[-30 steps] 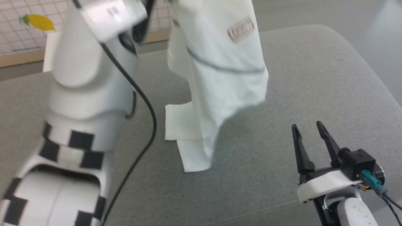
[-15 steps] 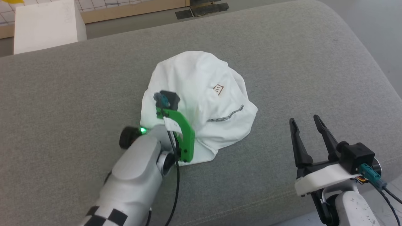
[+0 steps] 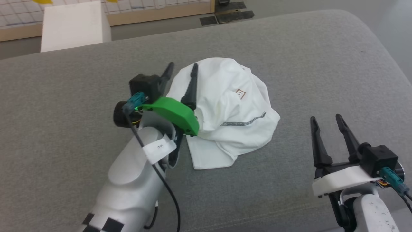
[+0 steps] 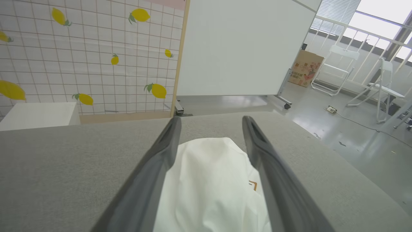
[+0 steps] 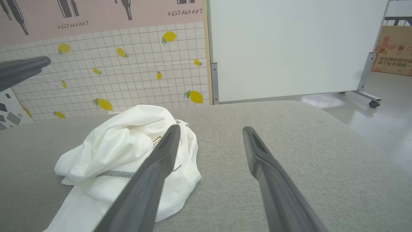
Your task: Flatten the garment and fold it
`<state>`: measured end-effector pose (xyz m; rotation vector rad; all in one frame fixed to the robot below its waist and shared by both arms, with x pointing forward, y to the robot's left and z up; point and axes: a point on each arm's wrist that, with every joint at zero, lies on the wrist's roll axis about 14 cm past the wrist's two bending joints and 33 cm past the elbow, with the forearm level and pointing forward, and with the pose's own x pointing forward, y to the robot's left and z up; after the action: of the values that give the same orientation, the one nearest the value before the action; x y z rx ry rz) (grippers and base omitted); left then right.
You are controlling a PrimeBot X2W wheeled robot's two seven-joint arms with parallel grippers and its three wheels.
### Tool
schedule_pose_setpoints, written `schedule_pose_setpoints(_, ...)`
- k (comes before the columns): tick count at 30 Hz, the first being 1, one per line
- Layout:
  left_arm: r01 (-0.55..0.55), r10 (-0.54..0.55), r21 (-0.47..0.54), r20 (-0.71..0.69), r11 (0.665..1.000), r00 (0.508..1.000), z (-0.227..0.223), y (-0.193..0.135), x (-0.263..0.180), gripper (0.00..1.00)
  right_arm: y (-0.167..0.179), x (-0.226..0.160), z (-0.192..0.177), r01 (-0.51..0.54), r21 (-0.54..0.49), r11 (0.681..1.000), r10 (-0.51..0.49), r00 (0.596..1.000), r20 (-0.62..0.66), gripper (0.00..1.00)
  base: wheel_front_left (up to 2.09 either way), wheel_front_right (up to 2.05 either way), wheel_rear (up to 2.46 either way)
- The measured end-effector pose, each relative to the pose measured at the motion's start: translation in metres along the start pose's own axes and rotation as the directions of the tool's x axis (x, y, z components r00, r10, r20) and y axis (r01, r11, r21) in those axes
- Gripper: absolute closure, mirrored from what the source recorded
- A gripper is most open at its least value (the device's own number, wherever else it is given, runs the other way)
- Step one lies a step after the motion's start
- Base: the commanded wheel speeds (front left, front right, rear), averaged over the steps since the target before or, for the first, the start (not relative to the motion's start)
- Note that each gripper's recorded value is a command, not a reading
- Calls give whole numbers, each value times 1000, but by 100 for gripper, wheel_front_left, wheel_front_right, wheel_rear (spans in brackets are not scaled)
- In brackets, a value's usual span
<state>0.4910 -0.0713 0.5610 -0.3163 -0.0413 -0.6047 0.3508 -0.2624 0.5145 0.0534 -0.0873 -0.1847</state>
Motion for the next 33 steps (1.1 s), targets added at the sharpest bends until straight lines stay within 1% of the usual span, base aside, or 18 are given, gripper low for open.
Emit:
schedule_pose_setpoints(4,-81,76,58,79,995,994,21,29,-21,0,5,6,10,-17,-11,1000,18,999,30,0,0,0,0)
schedule_pose_setpoints(8,-171,152,106,172,979,973,46,55,-53,0,11,9,15,-34,-17,999,34,999,40,0,0,0,0)
schedule_pose_setpoints(12,-265,238,141,182,954,954,44,81,-92,0,16,11,19,-50,-21,999,51,998,48,0,0,0,0)
schedule_pose_setpoints(15,-319,291,163,174,934,941,39,94,-118,0,19,9,19,-58,-20,998,59,997,47,0,0,0,0)
schedule_pose_setpoints(21,-406,377,174,175,897,910,37,111,-159,0,26,6,20,-79,-20,997,80,996,40,0,0,0,0)
schedule_pose_setpoints(24,-431,403,173,176,886,898,36,113,-173,0,29,5,20,-91,-23,996,92,995,36,0,0,0,0)
schedule_pose_setpoints(28,-451,424,170,170,876,889,32,115,-187,0,37,3,17,-115,-24,993,116,993,26,0,0,0,0)
schedule_pose_setpoints(33,-464,438,157,175,872,882,32,116,-194,0,49,2,13,-151,-28,988,151,988,4,0,0,0,0)
